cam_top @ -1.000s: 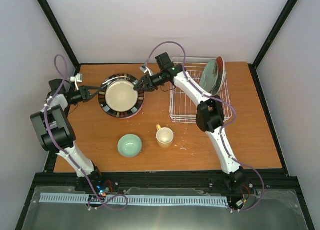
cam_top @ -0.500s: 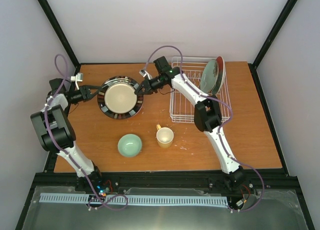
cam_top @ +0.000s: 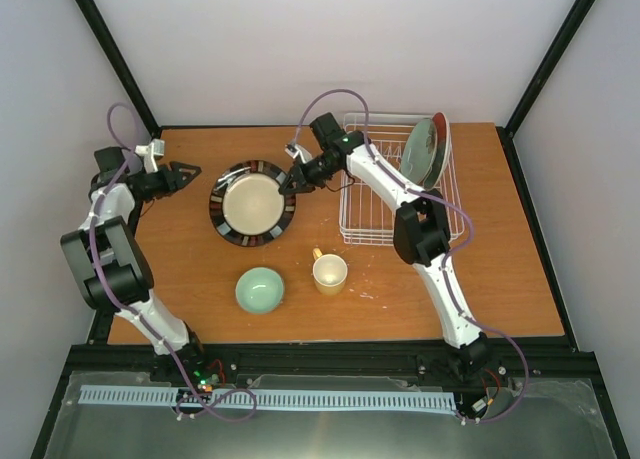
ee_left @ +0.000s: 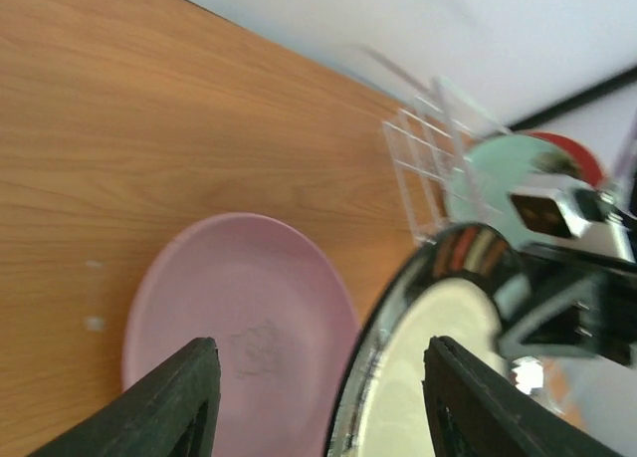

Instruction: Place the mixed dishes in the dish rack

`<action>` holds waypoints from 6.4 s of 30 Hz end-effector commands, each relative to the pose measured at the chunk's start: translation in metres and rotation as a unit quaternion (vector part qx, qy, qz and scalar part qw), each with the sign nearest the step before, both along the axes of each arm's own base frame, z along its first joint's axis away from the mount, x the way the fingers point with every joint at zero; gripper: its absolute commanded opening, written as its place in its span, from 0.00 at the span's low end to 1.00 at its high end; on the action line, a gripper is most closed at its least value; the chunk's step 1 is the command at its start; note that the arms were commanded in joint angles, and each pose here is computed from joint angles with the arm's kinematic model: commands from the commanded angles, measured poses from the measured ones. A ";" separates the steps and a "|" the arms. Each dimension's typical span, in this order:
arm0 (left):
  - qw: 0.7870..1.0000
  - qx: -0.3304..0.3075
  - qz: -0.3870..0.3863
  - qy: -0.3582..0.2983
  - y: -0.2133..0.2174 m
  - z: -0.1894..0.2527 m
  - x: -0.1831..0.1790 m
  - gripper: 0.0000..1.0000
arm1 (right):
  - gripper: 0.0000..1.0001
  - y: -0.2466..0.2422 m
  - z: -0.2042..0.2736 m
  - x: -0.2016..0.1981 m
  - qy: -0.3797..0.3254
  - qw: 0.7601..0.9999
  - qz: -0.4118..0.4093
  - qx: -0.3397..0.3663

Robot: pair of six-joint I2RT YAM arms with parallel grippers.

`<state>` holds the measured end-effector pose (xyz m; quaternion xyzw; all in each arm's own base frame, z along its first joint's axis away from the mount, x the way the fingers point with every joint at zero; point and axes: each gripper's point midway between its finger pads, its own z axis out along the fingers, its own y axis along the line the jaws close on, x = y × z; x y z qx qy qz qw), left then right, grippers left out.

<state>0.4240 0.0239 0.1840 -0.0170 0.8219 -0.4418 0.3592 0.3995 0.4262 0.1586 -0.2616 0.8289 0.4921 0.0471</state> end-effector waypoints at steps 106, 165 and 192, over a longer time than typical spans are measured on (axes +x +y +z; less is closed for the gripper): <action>0.978 0.166 0.125 -0.009 0.038 0.005 -0.011 0.59 | 0.41 -0.321 0.042 0.086 -0.165 0.765 -0.419 -0.460; 0.978 0.154 0.030 0.138 -0.005 -0.126 0.017 0.52 | 0.49 -0.340 0.183 0.064 -0.297 0.729 -0.495 -0.368; 0.984 0.095 -0.024 0.149 -0.036 -0.151 0.032 0.01 | 0.48 -0.337 0.181 0.060 -0.290 0.738 -0.493 -0.359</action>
